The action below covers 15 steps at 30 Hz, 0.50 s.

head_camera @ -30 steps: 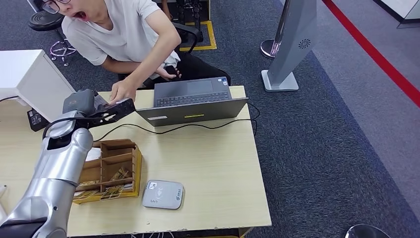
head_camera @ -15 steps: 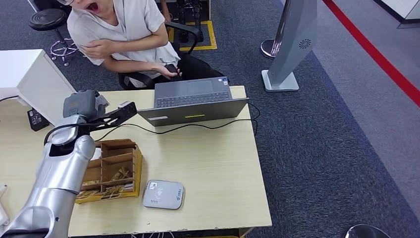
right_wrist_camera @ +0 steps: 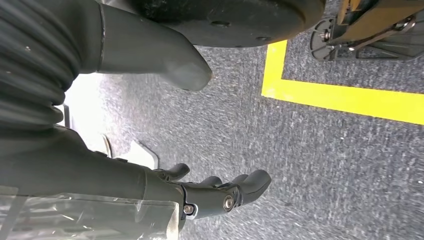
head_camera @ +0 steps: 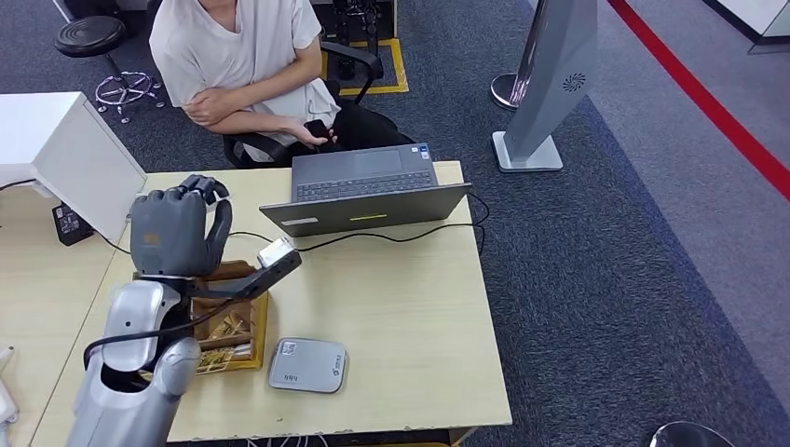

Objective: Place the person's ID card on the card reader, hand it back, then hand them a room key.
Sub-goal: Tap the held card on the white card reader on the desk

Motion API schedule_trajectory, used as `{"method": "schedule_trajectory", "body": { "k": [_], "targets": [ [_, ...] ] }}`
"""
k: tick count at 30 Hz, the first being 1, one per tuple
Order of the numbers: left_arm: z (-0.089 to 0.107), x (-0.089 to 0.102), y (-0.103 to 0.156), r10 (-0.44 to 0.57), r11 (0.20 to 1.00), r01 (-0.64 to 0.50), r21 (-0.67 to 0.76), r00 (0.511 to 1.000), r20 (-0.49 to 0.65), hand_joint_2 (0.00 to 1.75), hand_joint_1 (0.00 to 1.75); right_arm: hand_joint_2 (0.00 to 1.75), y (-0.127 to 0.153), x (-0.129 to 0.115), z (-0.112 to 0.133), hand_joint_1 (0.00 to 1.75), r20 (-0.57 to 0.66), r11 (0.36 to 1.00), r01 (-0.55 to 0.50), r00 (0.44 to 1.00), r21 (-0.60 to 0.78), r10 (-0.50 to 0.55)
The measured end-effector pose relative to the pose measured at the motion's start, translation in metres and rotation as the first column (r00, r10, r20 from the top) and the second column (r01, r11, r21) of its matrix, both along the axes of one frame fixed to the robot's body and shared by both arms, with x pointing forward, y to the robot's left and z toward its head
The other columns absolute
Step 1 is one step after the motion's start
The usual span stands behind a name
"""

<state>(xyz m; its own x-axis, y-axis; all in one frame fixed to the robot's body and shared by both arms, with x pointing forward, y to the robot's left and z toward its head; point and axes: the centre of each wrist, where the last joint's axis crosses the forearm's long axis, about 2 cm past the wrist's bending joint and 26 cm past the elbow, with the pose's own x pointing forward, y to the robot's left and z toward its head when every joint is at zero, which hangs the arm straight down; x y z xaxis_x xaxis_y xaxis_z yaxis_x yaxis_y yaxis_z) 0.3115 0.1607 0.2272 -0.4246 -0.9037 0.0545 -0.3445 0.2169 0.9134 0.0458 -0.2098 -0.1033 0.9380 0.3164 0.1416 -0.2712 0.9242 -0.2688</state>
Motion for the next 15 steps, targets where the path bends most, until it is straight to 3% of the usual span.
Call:
{"method": "schedule_trajectory", "body": {
  "k": [6, 15],
  "targets": [
    [-0.017, -0.035, -0.018, -0.092, 0.996, 0.092, 0.017, 0.996, -0.010, 1.75, 1.75, 1.75, 0.001, 0.000, 0.000, 0.00, -0.005, 1.000, 0.010, 1.000, 0.003, -0.010],
    [-0.020, -0.038, -0.019, -0.100, 0.995, 0.100, 0.022, 0.995, -0.020, 1.75, 1.75, 1.75, 0.001, 0.000, 0.000, 0.00, -0.006, 1.000, 0.010, 1.000, 0.003, -0.010]
  ]
}}
